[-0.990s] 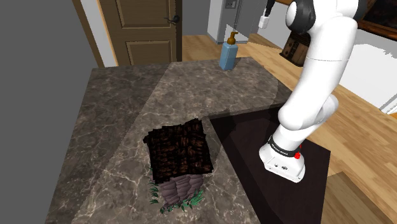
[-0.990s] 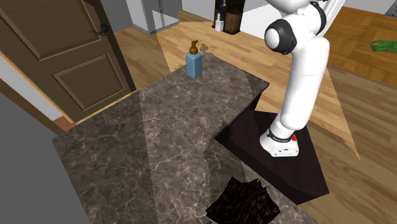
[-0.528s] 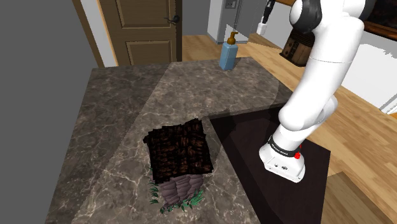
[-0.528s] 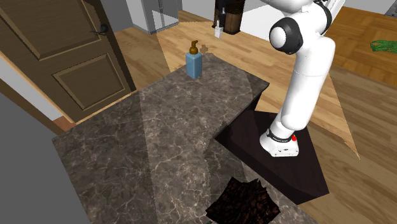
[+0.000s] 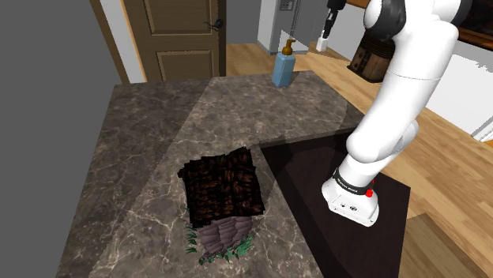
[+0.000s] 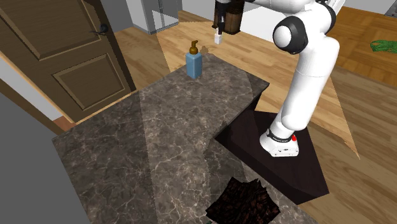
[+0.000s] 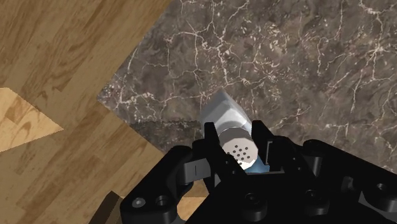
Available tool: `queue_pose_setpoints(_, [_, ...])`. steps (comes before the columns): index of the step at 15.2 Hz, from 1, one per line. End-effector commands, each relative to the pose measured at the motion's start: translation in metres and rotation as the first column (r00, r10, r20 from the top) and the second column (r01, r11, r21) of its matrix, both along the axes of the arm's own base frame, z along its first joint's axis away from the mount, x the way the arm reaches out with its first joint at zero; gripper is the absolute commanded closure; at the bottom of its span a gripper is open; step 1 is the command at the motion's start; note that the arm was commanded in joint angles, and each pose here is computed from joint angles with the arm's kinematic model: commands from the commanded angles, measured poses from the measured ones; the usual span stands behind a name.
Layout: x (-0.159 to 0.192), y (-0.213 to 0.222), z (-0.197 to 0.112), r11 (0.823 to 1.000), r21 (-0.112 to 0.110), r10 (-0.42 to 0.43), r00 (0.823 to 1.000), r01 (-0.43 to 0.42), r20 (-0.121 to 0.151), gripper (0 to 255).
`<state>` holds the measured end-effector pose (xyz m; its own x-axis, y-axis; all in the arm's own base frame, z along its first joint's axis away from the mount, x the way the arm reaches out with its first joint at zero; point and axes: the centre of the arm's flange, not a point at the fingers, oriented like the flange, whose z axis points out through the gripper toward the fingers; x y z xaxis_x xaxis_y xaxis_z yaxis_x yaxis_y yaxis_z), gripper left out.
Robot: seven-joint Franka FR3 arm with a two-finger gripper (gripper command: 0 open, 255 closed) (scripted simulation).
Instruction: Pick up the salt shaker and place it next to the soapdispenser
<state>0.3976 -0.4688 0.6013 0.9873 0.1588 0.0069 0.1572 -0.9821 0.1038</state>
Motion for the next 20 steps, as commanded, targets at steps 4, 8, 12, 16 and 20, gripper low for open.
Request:
queue_pose_setpoints(4, [-0.001, 0.001, -0.027, 1.000, 0.000, 0.000, 1.000, 0.000, 0.000, 255])
queue_pose_setpoints(8, [-0.001, 0.001, -0.048, 1.000, 0.000, 0.000, 1.000, 0.000, 0.000, 255])
queue_pose_setpoints(12, [-0.001, 0.001, -0.069, 1.000, 0.000, 0.000, 1.000, 0.000, 0.000, 255])
queue_pose_setpoints(16, [-0.001, 0.001, -0.090, 1.000, 0.000, 0.000, 1.000, 0.000, 0.000, 255])
queue_pose_setpoints(20, [-0.001, 0.001, -0.111, 1.000, 0.000, 0.000, 1.000, 0.000, 0.000, 255])
